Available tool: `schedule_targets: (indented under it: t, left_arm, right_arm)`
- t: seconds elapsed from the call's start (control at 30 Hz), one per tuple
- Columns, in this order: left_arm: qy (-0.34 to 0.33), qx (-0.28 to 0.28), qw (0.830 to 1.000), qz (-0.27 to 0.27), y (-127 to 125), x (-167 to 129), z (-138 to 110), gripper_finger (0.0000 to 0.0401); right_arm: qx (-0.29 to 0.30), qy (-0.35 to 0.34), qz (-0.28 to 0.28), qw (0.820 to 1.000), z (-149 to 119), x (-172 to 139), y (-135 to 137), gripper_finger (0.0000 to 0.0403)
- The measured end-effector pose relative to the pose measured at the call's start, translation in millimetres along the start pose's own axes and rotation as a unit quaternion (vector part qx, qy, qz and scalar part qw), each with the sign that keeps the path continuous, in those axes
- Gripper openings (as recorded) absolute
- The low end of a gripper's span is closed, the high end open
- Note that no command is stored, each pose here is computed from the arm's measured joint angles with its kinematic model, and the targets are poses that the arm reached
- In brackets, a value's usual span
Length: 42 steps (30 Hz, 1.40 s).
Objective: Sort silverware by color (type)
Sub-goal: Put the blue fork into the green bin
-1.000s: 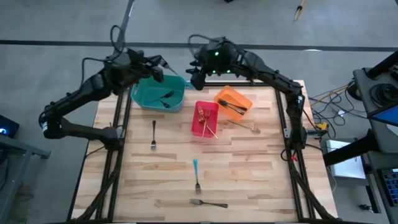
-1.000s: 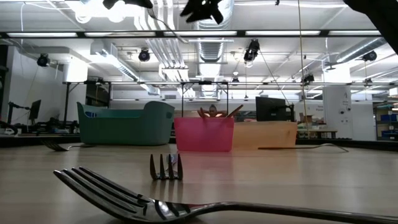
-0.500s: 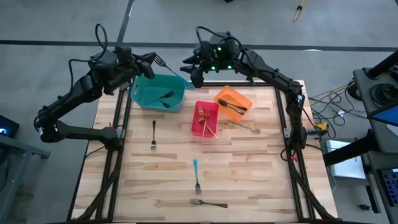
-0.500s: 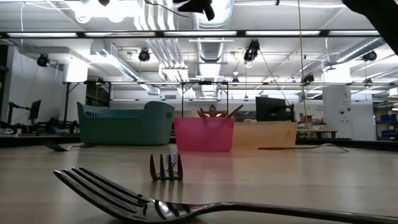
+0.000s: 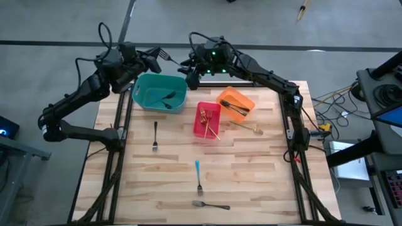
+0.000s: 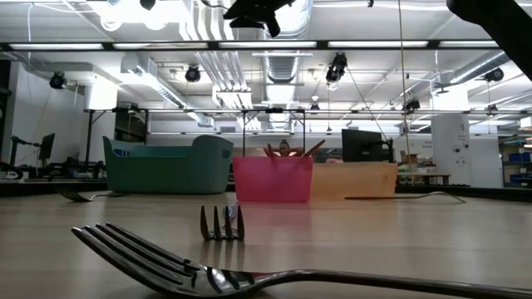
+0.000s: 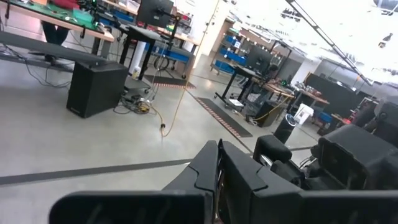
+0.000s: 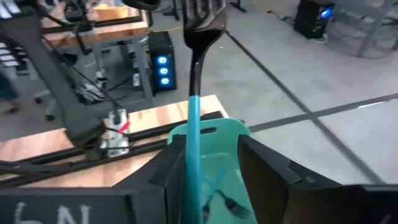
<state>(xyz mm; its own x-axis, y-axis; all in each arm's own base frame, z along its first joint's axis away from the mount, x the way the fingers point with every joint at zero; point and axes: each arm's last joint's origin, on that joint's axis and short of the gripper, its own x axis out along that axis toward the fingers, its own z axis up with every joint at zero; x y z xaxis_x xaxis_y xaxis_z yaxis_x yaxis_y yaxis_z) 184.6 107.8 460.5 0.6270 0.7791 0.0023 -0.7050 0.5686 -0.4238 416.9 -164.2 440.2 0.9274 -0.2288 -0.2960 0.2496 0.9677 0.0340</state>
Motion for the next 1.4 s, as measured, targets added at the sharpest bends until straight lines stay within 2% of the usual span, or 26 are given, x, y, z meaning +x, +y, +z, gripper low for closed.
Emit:
schedule_targets:
  t: [0.17, 0.33, 0.63, 0.77, 1.03, 1.17, 1.3, 1.4]
  left_arm:
    - [-0.003, 0.006, 1.0, 0.012, 0.7, 0.4, -0.4, 0.0]
    - [0.0, 0.014, 1.0, 0.021, 1.9, 0.5, -1.2, 0.0]
    - [0.022, 0.035, 0.998, 0.042, 5.3, -0.2, -5.9, 0.0004]
    - [0.052, 0.05, 0.996, 0.053, 8.8, -2.1, -11.2, 0.0035]
    - [0.102, 0.09, 0.988, 0.07, 17.2, -14.1, -15.7, 0.0136]
    - [0.126, 0.161, 0.976, 0.07, 22.3, -26.2, -14.2, 0.0172]
    - [0.157, 0.222, 0.96, 0.07, 27.1, -34.0, -16.6, 0.0189]
    - [0.193, 0.261, 0.946, 0.022, 26.4, -33.0, -22.7, 0.0192]
  right_arm:
    - [-0.009, -0.003, -0.003, 1.0, 0.4, 0.4, 0.6, 0.0089]
    - [-0.018, -0.005, -0.003, 1.0, 0.9, 0.5, 0.7, 0.002]
    - [0.008, 0.006, -0.002, 1.0, -1.4, 0.1, -1.9, 0.0014]
    - [0.017, 0.035, -0.004, 0.999, -9.7, 4.9, -5.7, 0.0013]
    - [0.061, 0.08, 0.009, 0.995, -31.5, 27.5, -15.6, 0.0013]
    - [0.085, 0.119, 0.006, 0.989, -47.5, 39.8, -19.5, 0.0012]
    - [0.09, 0.158, 0.004, 0.983, -57.6, 41.6, -20.4, 0.0012]
    - [0.089, 0.202, 0.005, 0.975, -67.1, 41.1, -19.5, 0.0012]
